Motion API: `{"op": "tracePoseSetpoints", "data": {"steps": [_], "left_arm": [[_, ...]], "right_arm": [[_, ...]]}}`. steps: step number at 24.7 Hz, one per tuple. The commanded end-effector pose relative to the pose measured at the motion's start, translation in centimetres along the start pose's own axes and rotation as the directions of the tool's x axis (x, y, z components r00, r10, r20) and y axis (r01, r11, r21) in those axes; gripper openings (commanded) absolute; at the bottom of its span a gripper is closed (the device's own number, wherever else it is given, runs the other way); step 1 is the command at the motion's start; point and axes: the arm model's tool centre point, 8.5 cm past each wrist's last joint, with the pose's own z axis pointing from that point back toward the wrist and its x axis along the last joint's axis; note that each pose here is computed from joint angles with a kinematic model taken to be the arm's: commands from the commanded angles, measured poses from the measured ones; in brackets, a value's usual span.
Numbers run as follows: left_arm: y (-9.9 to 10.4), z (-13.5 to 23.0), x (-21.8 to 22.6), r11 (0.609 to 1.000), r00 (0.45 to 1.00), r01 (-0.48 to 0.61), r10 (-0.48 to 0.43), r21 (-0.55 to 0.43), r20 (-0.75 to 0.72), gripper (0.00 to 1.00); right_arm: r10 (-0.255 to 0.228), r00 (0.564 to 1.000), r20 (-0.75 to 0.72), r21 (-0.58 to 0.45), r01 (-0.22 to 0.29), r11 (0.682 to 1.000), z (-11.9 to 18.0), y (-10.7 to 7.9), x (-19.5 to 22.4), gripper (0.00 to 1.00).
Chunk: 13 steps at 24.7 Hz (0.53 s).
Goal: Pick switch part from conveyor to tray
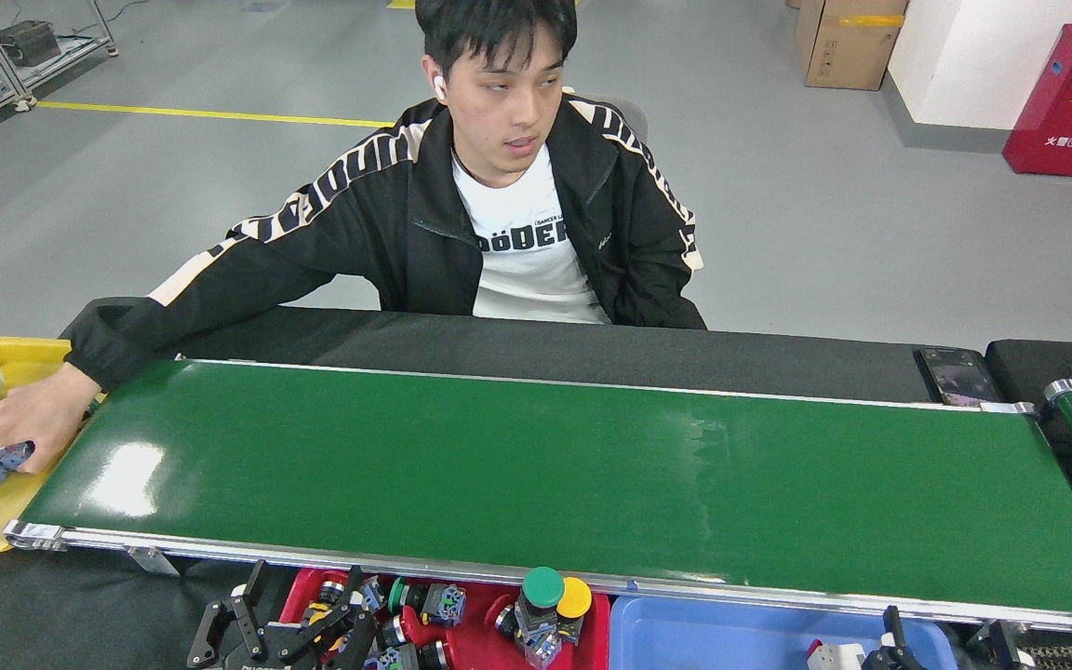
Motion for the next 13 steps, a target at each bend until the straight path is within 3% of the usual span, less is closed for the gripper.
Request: {"op": "tracePoseSetpoints", "data": {"steps": [1,13], "left_arm": [[0.7,-0.1,-1.1,1.000,0.999,-0.002,0.003,0.025,-0.033,1.00],[0.2,0.6,-2.4,1.000,0.998,-0.006,0.006,0.010,-0.060,1.00]], "right_arm": [[-0.007,1.000,0.008,-0.007,0.007,1.000,-0.2,-0.5,0.2,0.99],[-0.014,1.000,0.016,-0.024,0.014,1.000,-1.2,-1.1,0.7,0.99]]}}
